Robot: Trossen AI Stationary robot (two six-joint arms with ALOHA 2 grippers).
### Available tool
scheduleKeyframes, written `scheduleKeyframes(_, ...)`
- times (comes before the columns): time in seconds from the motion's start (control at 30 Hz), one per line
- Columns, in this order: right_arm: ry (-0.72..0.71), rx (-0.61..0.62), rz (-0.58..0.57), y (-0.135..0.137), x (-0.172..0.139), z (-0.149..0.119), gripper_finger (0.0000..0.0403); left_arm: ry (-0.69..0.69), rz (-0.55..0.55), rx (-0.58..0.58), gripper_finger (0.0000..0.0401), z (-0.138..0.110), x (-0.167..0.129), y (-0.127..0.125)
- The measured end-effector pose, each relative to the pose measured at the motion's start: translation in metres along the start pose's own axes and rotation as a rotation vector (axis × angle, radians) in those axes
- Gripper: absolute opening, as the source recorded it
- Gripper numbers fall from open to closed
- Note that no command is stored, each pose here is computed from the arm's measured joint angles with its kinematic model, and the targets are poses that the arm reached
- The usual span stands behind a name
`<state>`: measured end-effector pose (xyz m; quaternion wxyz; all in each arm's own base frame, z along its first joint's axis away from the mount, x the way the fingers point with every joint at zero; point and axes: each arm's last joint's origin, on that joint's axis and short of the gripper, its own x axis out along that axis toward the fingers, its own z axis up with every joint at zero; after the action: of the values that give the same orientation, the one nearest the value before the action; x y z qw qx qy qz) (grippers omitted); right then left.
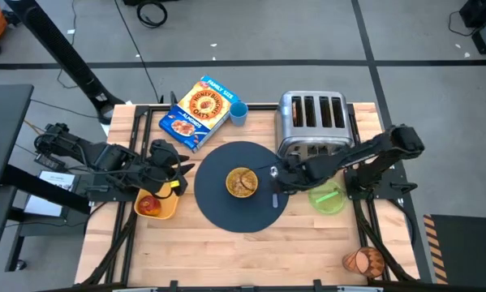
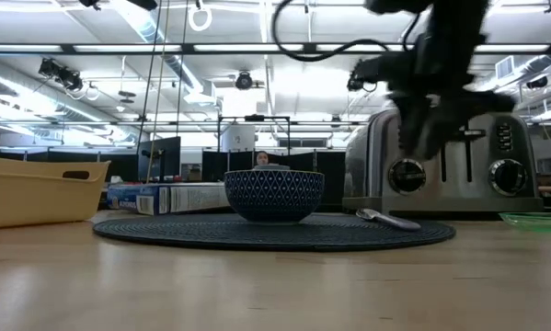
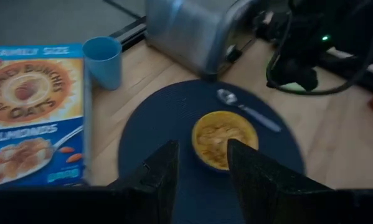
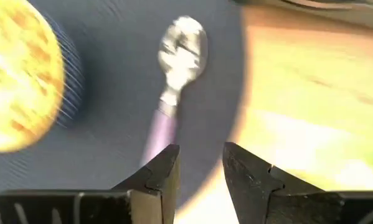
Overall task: Arrange a breakfast setting
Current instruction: Put the plate on the mat to the bottom left of the bowl
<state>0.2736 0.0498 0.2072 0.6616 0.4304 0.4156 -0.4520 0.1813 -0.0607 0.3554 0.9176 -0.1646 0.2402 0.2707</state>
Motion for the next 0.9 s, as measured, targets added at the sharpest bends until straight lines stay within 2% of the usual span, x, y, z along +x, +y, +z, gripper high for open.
scheduleKeyframes(0.23, 0.1, -0.224, -0.159, -0.024, -0.018, -0.046, 0.013, -0.077, -0.184, -0.023, 0.0144, 0.001, -0.012, -0.025)
scheduleKeyframes(0.4, 0.143, -0.336, -0.255, -0.026, -0.002, -0.086, 0.013, -0.107, -0.301, -0.046, 0.0144, -0.002, -0.024, -0.041)
scheduleKeyframes(0.53, 0.17, -0.404, -0.388, -0.033, 0.015, -0.107, 0.013, -0.098, -0.357, -0.055, 0.0144, -0.009, -0.028, -0.053)
scheduleKeyframes(0.67, 0.155, -0.463, -0.496, -0.035, 0.016, -0.119, 0.013, -0.088, -0.384, -0.039, 0.0144, -0.015, -0.031, -0.061)
scheduleKeyframes(0.83, 0.159, -0.555, -0.484, -0.027, 0.028, -0.126, 0.013, -0.086, -0.373, -0.029, 0.0144, -0.017, -0.028, -0.063)
scheduleKeyframes(0.9, 0.157, -0.56, -0.522, -0.028, 0.037, -0.127, 0.013, -0.09, -0.37, -0.021, 0.0144, -0.017, -0.028, -0.063)
